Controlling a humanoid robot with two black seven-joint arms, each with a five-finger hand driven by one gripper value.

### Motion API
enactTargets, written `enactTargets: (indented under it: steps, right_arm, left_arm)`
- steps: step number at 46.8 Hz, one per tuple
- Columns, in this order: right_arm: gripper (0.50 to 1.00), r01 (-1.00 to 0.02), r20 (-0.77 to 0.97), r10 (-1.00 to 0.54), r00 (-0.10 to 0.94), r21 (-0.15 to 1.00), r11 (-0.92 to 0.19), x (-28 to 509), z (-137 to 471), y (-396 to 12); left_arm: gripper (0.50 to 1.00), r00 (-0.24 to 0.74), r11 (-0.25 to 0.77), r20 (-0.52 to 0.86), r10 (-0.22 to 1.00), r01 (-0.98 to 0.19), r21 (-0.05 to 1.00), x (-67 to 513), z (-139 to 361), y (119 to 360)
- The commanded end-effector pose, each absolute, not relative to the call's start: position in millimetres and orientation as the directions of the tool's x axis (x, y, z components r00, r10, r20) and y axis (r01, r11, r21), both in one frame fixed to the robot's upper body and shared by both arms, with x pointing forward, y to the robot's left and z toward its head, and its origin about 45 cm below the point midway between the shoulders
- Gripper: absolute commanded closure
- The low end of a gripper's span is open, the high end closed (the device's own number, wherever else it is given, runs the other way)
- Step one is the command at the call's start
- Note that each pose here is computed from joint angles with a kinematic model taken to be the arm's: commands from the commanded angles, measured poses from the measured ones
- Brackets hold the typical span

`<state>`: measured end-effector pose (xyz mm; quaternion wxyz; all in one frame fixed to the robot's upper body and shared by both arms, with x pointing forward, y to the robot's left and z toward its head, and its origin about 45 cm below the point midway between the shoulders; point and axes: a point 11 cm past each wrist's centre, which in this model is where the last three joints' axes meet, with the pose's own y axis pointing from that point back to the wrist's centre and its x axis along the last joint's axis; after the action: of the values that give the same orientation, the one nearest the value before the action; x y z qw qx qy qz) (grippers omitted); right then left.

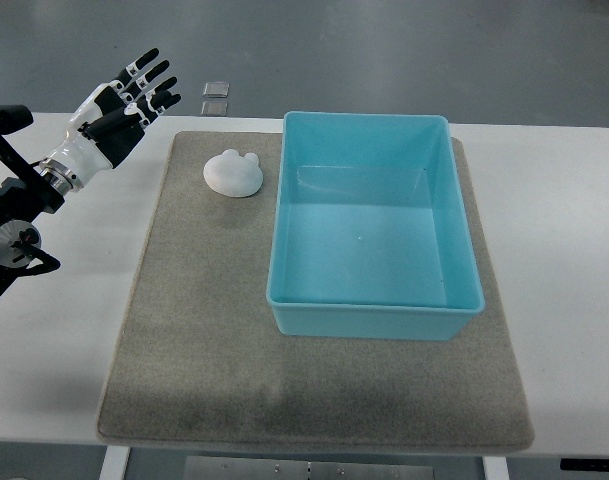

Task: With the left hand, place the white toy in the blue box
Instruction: 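Move the open left hand toward the white toy beside the blue box, then close the left hand fingers around the white toy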

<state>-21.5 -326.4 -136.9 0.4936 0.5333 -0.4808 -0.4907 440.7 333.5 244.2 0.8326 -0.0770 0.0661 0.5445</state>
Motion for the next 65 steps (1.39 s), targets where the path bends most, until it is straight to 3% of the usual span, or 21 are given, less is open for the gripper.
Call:
enactTargets:
  steps: [1,10,19,28,43,65]
  right_arm:
    - [0.564,-0.028,-0.049,-0.997,0.056,0.998,-0.05,-21.4,-136.9,-326.4]
    - [0.564,-0.028,-0.049,-0.997,0.056,0.998,-0.05,-21.4,-136.9,-326.4]
    - [0.564,-0.028,-0.049,-0.997,0.056,0.998,-0.05,-21.4,-136.9,-326.4]
    - [0.564,-0.03,-0.049,-0.997,0.056,0.998,-0.05,-21.2,-136.9,-326.4]
    - [0.564,-0.028,-0.049,-0.997,0.056,0.998,-0.05,-21.4,-136.9,-326.4]
    - [0.564,-0.028,-0.049,-0.997,0.056,0.998,-0.05,-21.4,-136.9,-326.4]
  left_arm:
    - [0.512,0.422,0.421,-0.069,0.904,-0.906,-0.034,443.8,249.6,331.2]
    - [0.6,0.456,0.466,0.251,0.854,-0.885,0.022,451.9,260.4,317.0]
    - [0.6,0.457,0.495,0.537,0.709,-0.865,0.082,454.6,261.8,307.1]
    - [0.602,0.437,0.506,0.74,0.512,-0.849,0.151,453.2,251.4,300.9]
    - [0.649,0.407,0.535,0.864,0.296,-0.82,0.203,455.6,243.5,281.4]
    - [0.677,0.345,0.529,0.929,0.133,-0.817,0.228,456.6,220.3,270.1]
